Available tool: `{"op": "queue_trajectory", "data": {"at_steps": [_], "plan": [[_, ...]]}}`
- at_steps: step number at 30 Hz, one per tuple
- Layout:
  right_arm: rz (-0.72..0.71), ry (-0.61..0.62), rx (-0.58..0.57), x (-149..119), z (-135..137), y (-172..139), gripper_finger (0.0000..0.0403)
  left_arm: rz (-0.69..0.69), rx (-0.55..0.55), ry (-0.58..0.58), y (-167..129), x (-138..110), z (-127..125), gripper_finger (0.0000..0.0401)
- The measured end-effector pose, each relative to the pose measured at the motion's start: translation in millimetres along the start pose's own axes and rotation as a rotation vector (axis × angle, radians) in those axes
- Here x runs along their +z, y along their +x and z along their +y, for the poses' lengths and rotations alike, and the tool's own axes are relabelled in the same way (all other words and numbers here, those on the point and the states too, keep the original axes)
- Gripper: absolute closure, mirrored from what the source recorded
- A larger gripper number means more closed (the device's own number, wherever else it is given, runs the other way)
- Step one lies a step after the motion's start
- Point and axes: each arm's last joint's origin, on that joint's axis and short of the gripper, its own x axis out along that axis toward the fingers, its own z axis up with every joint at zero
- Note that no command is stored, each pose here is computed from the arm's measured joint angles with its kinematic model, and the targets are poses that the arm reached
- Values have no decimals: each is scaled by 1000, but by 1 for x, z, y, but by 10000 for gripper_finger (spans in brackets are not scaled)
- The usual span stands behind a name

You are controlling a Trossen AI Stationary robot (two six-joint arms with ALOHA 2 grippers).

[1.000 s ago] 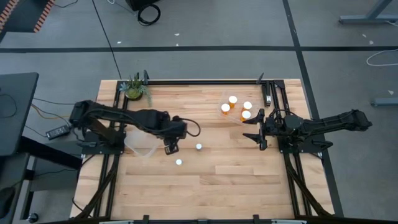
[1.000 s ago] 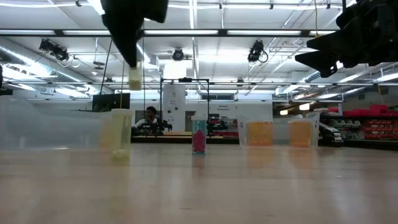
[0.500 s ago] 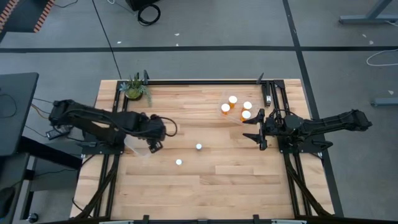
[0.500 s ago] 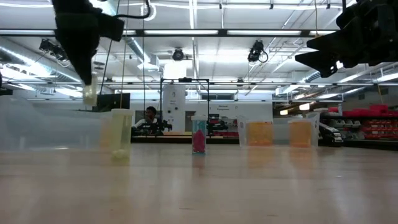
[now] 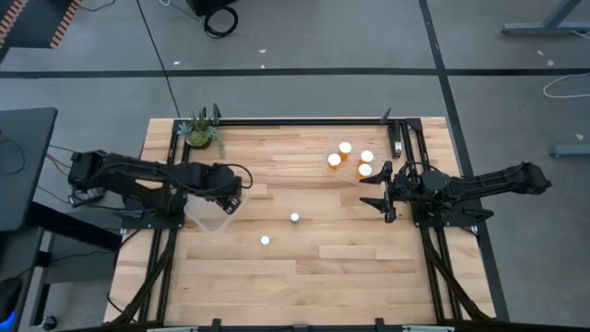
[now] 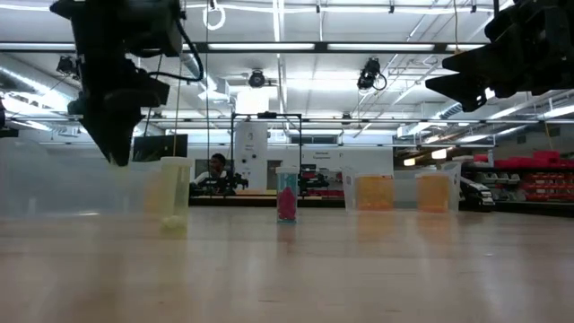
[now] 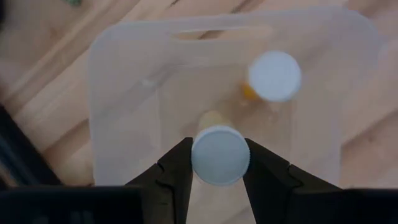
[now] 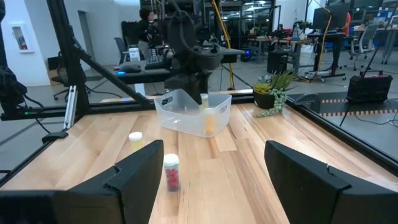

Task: Pick and place medicine bottles into bin by pill shape (circle, oval)
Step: Put the small yellow pill bottle into the left transparent bin

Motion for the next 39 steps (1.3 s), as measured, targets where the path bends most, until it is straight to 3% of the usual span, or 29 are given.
{"op": "queue_trajectory", "data": {"at_steps": [9,16,29,39], "plan": [[0,0,0,0,0,0,116,-5,19,-135,12,13,15,262],[0,0,0,0,0,0,116,-10,22,-173,16,19,17,265],[0,0,0,0,0,0,116,55,52,-107,31,19,10,252],[0,0,0,0,0,0,116,58,48,-71,27,22,10,194]]}}
